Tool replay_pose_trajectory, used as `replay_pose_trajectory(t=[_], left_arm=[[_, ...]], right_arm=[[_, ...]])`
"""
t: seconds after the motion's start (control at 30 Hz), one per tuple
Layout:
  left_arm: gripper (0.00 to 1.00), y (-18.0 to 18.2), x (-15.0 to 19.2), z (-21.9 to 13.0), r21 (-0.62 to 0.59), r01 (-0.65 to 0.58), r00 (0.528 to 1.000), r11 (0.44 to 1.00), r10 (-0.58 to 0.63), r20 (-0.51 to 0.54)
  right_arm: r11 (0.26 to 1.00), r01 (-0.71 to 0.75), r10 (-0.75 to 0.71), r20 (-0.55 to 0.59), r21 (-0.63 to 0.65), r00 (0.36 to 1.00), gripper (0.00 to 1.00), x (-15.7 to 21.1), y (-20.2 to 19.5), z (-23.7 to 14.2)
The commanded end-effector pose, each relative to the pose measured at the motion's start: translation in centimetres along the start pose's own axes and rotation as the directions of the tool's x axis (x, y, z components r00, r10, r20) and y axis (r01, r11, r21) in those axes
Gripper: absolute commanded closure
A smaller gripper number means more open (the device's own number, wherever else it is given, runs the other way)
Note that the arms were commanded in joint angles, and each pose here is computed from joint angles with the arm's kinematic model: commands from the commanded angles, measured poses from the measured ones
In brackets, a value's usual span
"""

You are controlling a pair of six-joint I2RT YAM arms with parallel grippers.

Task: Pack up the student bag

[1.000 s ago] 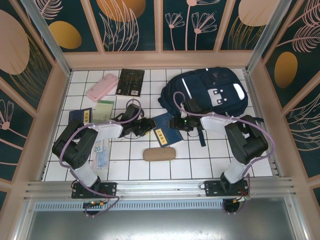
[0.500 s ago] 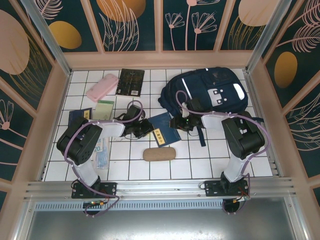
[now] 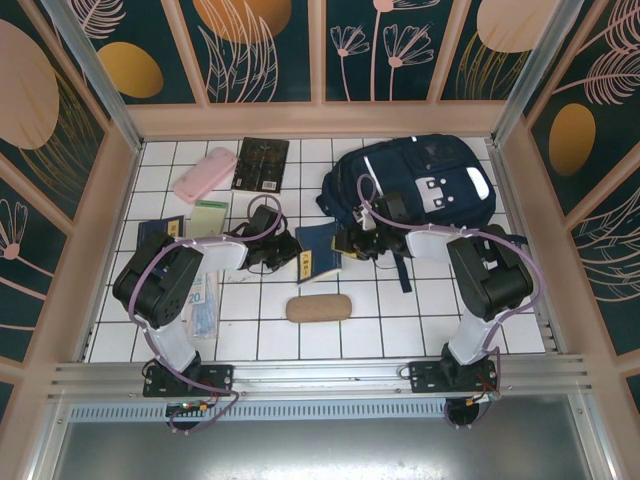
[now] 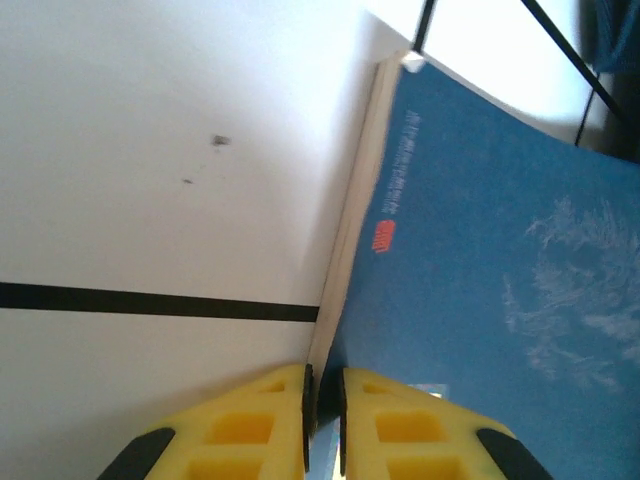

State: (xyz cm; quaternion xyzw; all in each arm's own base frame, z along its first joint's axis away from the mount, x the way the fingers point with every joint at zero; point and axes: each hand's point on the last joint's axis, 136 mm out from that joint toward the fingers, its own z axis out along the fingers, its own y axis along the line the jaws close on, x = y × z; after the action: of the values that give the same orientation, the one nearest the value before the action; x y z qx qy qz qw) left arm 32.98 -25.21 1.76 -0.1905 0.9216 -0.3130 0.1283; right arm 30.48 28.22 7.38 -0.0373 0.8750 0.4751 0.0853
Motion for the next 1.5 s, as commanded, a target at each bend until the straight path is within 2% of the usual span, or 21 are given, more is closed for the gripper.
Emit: replay_pose_trajectory(t=[0.0, 0.07, 0.13, 0.23, 0.3, 0.33, 0.43, 0.53, 0.6, 0.7, 0.8, 0.9, 1.07, 1.27, 1.4, 1.47], left_arm=[[0.85, 1.1, 3.4, 1.4, -0.032, -0.026, 0.992, 0.999, 0.022, -0.122], [0.86, 0.9, 3.4, 1.4, -0.026, -0.029, 0.992, 0.999, 0.026, -0.121], [0.86, 0.7, 3.2, 1.2, -0.022, -0.029, 0.993, 0.999, 0.026, -0.116], [0.86, 0.6, 2.9, 0.9, -0.030, -0.035, 0.994, 0.999, 0.031, -0.106], [0.84, 0.6, 2.4, 0.4, -0.032, -0.030, 0.995, 0.999, 0.027, -0.091], [0.83, 0.6, 2.0, 0.0, -0.030, -0.022, 0.997, 0.999, 0.020, -0.079], [0.70, 0.7, 0.0, -1.7, -0.022, -0.003, 1.000, 1.000, 0.002, -0.013], [0.56, -1.0, -2.5, -4.4, 0.029, -0.020, 0.998, 0.999, 0.018, 0.060], [0.50, -2.7, -3.9, -6.1, 0.087, -0.031, 0.995, 0.996, 0.022, 0.099], [0.42, -6.0, -5.5, -8.5, 0.244, -0.035, 0.991, 0.969, 0.002, 0.133], [0.33, -9.2, -6.4, -10.3, 0.400, -0.042, 0.990, 0.915, -0.015, 0.140], [0.32, -11.9, -6.6, -11.8, 0.529, -0.044, 0.991, 0.848, -0.028, 0.127], [0.33, -14.3, -6.7, -13.1, 0.655, -0.032, 0.994, 0.755, -0.044, 0.100], [0.36, -15.6, -6.8, -13.5, 0.718, 0.003, 0.997, 0.696, -0.060, 0.054], [0.45, -16.6, -7.2, -14.9, 0.773, 0.000, 0.996, 0.634, -0.069, 0.056], [0.48, -16.9, -7.3, -15.3, 0.781, -0.005, 0.996, 0.624, -0.069, 0.061]], right_arm=[[0.983, 0.094, -0.098, -0.013, -0.159, 0.995, 0.62, -0.2, 4.7, 0.2], [0.994, 0.069, -0.071, -0.015, -0.088, 0.997, 0.61, -0.4, 3.6, 1.0], [0.998, 0.048, -0.049, -0.034, -0.043, 0.998, 0.65, -0.3, 2.5, 1.7], [0.999, 0.030, -0.031, -0.020, -0.015, 0.999, 0.82, -0.4, 2.0, 1.7], [0.999, 0.042, -0.042, -0.006, -0.014, 0.999, 0.97, -0.7, 2.5, 1.4], [0.998, 0.053, -0.053, 0.004, -0.021, 0.999, 1.00, -1.0, 3.1, 1.1], [0.995, 0.084, -0.083, 0.024, -0.049, 0.996, 1.00, -1.7, 5.0, 0.4], [0.990, 0.122, -0.119, 0.047, -0.075, 0.992, 1.00, -2.6, 7.0, -0.3], [0.982, 0.160, -0.153, 0.075, -0.101, 0.985, 1.00, -3.3, 8.7, -0.9], [0.973, 0.205, -0.190, 0.141, -0.104, 0.972, 1.00, -5.1, 10.8, -2.2], [0.965, 0.220, -0.189, 0.198, -0.144, 0.962, 1.00, -6.7, 12.4, -3.6], [0.949, 0.222, -0.163, 0.251, -0.225, 0.954, 1.00, -8.2, 14.1, -5.2], [0.905, 0.230, -0.125, 0.295, -0.357, 0.947, 1.00, -9.3, 16.6, -7.1], [0.858, 0.225, -0.097, 0.285, -0.462, 0.954, 1.00, -9.2, 18.2, -7.8], [0.854, 0.216, -0.104, 0.251, -0.474, 0.962, 1.00, -8.8, 18.0, -7.2], [0.858, 0.205, -0.092, 0.251, -0.471, 0.964, 1.00, -8.7, 17.5, -7.1]])
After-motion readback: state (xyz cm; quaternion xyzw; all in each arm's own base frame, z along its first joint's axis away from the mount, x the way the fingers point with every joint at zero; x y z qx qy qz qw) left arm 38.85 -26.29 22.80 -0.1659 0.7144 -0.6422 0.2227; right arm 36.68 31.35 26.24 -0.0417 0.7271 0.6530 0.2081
